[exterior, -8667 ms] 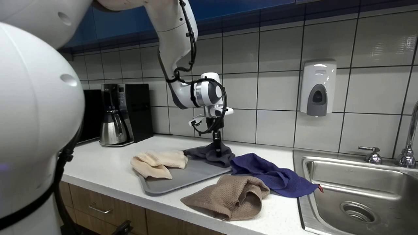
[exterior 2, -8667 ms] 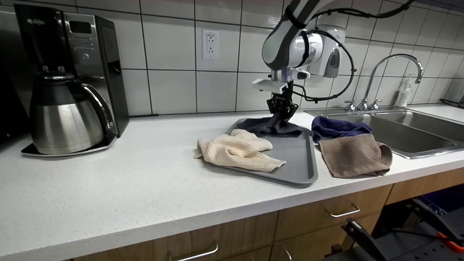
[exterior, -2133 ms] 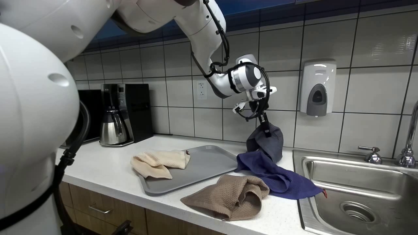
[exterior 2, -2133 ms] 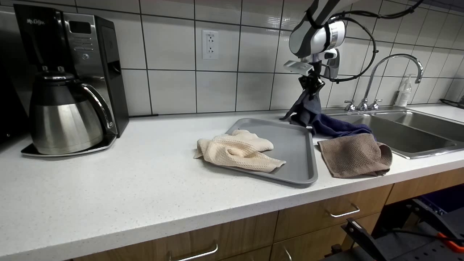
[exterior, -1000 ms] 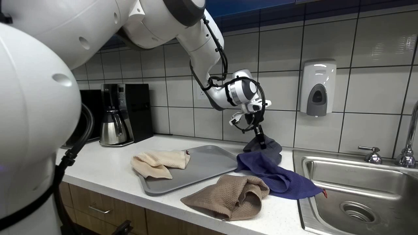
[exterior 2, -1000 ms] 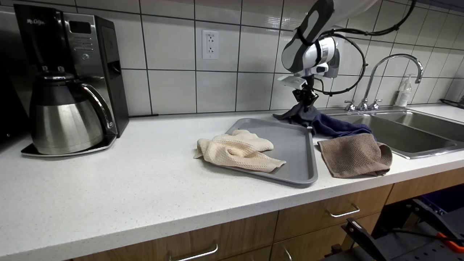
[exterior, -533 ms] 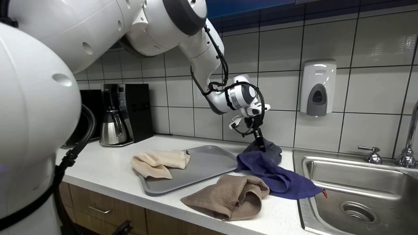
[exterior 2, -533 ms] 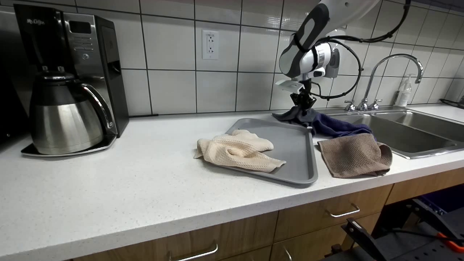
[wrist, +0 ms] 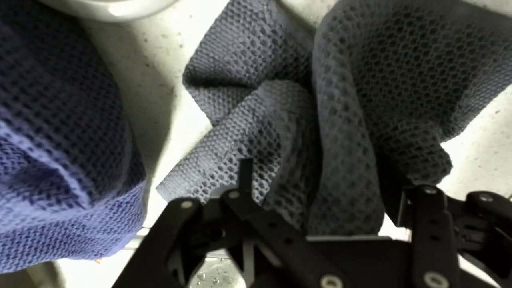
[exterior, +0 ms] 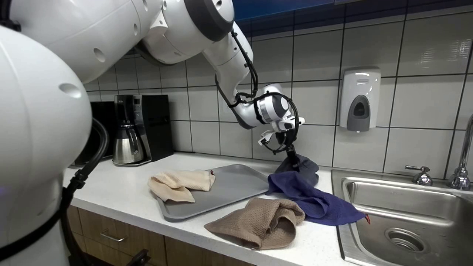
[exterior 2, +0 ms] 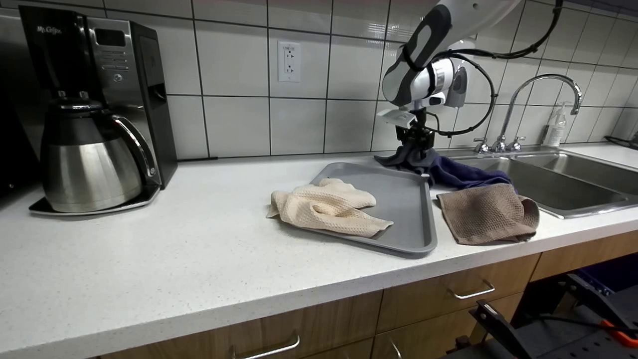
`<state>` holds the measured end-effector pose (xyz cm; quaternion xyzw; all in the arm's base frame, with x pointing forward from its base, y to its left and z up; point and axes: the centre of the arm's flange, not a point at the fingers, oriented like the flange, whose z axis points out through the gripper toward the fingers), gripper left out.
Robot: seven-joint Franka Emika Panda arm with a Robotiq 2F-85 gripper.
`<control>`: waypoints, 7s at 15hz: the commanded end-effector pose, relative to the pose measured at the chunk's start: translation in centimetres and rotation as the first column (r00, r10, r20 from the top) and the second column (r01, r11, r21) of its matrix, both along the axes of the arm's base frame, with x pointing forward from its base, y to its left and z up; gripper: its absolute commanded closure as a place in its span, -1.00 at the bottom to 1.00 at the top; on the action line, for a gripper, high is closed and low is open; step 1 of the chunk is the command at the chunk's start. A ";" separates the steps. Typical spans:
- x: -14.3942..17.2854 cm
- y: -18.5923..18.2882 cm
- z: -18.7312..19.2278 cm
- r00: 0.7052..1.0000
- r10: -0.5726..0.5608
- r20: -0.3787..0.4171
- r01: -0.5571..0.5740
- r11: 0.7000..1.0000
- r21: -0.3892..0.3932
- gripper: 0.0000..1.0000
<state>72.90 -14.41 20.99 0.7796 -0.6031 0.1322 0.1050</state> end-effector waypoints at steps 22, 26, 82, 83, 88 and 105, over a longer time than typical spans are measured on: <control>-6.2 6.6 5.8 0.978 0.202 -0.057 -0.197 0.976 0.088 -1.00; -7.7 8.6 6.1 0.970 0.235 -0.070 -0.226 0.967 0.115 -1.00; -23.2 35.2 2.4 0.869 0.494 0.012 -0.472 0.822 0.319 -1.00; -23.4 35.3 2.2 0.870 0.494 0.008 -0.469 0.821 0.325 -1.00; -23.9 35.6 1.2 0.873 0.488 -0.006 -0.455 0.819 0.349 -1.00; -24.6 35.8 -1.3 0.880 0.474 -0.036 -0.424 0.818 0.389 0.16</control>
